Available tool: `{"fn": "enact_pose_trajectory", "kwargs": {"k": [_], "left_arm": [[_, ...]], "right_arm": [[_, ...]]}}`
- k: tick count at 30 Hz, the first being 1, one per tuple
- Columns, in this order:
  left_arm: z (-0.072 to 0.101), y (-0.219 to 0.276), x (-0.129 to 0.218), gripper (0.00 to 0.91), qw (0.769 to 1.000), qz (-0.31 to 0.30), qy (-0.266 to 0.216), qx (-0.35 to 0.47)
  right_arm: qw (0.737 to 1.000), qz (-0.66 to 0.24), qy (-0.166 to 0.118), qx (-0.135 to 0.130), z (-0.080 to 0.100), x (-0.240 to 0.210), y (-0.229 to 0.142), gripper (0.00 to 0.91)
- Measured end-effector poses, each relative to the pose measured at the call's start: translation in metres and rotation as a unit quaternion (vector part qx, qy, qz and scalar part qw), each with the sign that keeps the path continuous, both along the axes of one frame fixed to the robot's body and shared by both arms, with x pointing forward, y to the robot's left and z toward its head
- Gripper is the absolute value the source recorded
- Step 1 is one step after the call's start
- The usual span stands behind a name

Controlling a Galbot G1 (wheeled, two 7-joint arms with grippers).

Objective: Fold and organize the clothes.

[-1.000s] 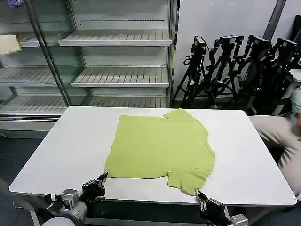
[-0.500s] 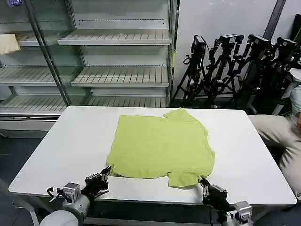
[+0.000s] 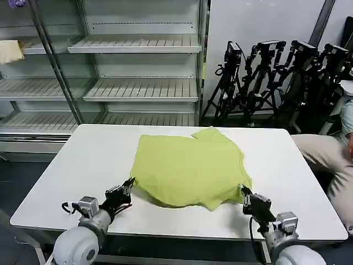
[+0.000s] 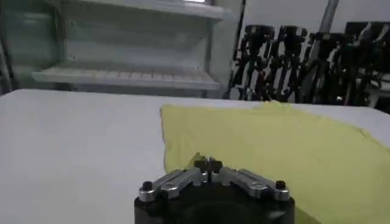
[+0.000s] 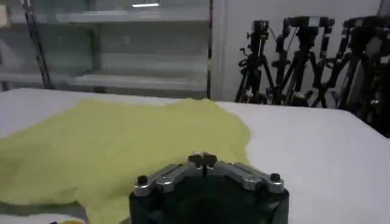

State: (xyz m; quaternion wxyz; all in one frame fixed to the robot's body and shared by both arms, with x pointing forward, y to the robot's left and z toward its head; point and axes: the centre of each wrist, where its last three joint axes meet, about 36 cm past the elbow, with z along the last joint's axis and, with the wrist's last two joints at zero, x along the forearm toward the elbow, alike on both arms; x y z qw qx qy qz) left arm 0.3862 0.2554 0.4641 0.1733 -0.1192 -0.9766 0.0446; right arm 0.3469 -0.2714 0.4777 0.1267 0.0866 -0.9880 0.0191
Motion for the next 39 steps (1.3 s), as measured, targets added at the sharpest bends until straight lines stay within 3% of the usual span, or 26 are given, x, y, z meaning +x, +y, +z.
{"fn": "enact_pose_trajectory", "kwargs": {"k": [14,39], "left_arm": [[-0.002,-0.001,0.031,0.010,1.000,0.004,-0.004,-0.007],[-0.012,0.002,0.080,0.010,1.000,0.016,0.004,0.000]], "right_arm": [[1.000,-0.005,-0.022,0.002,-0.003,0.036,-0.006,0.000],[1.000,0.002,-0.022,-0.012,-0.026,0.093,0.001,0.000]]}}
